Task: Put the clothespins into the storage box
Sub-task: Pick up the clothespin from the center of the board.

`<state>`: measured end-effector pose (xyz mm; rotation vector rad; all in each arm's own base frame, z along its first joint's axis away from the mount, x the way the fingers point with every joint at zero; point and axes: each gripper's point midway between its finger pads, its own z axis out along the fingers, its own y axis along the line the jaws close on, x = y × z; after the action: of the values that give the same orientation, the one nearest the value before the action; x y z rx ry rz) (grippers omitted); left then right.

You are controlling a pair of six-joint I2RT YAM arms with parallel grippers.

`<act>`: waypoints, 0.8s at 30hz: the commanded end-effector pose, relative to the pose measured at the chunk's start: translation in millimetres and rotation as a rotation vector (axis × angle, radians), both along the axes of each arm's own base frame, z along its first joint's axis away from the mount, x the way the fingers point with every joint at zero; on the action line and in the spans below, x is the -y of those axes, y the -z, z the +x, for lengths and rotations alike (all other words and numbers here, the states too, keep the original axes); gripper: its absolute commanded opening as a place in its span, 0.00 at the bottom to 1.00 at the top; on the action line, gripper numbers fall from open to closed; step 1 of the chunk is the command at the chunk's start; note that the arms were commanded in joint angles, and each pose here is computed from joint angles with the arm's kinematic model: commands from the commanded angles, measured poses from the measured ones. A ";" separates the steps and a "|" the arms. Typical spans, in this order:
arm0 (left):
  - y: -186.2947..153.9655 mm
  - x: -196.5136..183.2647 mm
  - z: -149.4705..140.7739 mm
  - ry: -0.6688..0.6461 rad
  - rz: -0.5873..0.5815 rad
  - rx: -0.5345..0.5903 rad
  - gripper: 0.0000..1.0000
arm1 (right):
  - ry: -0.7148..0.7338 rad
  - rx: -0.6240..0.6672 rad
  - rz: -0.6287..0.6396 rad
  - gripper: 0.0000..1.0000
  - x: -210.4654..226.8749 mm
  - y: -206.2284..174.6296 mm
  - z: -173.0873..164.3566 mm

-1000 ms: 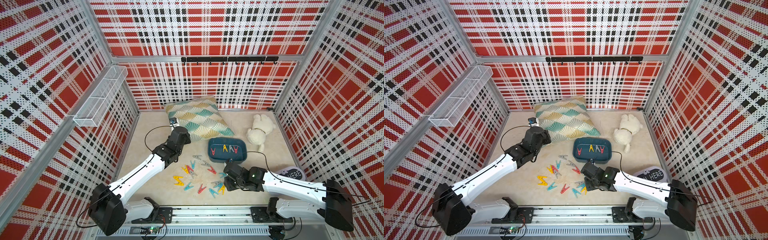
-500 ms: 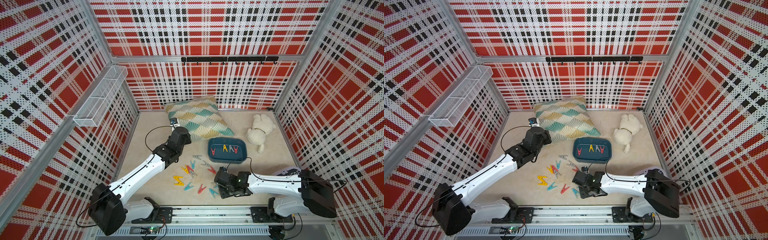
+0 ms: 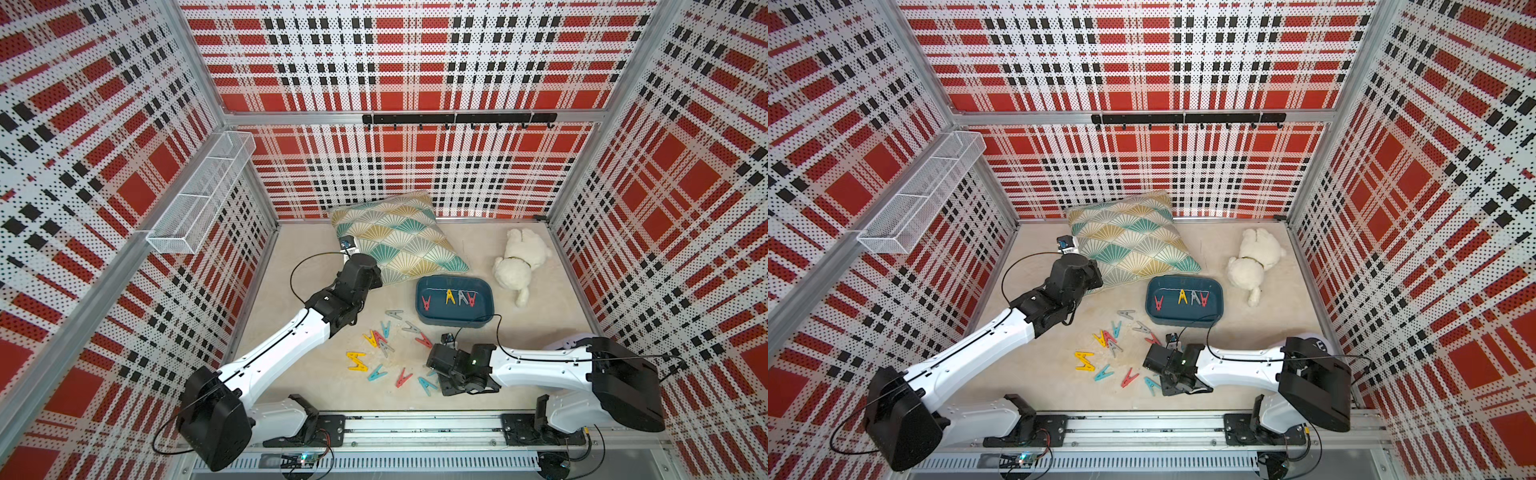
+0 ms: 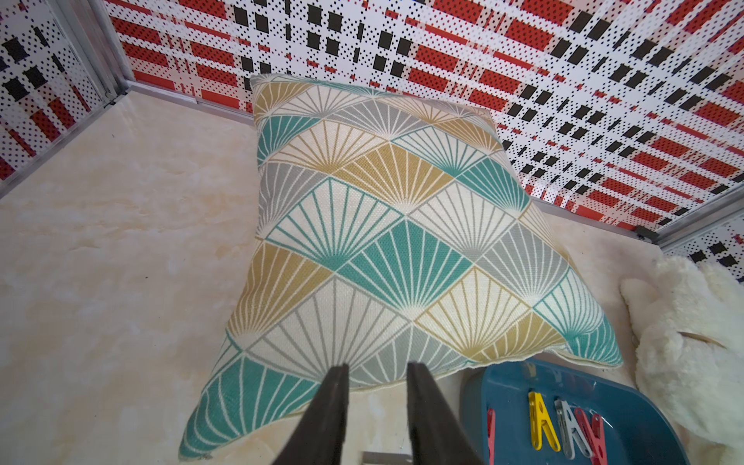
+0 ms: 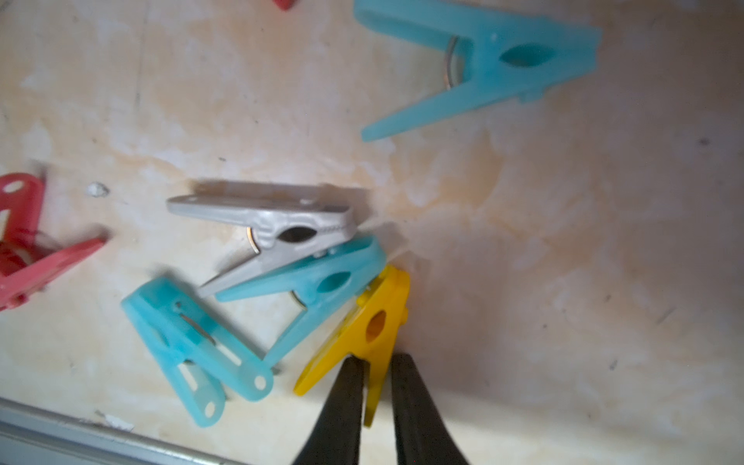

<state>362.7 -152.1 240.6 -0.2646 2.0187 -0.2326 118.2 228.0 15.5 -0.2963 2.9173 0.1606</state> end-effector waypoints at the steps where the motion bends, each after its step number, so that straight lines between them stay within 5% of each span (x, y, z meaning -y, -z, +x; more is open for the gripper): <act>1: -9.5 -0.5 1.3 -0.003 0.004 0.020 0.31 | 0.009 0.016 -0.125 0.17 23.7 8.2 1.4; 7: -10.4 -0.7 2.7 -0.006 0.009 0.020 0.31 | 0.020 0.050 -0.138 0.05 36.9 -7.7 9.9; 13: -9.5 -1.5 3.9 -0.009 0.011 0.018 0.31 | 0.057 0.151 -0.115 0.03 55.8 -57.4 35.4; 20: -3.7 6.1 10.2 0.005 0.020 0.001 0.31 | 0.059 0.360 -0.009 0.04 46.8 -144.8 111.0; 24: -0.7 12.1 11.8 0.015 0.023 -0.005 0.31 | 0.023 0.404 0.010 0.04 25.6 -151.9 164.6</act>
<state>371.1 -158.1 231.1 -0.2501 2.0455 -0.2090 253.4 191.0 172.7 -0.1329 2.5513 0.1372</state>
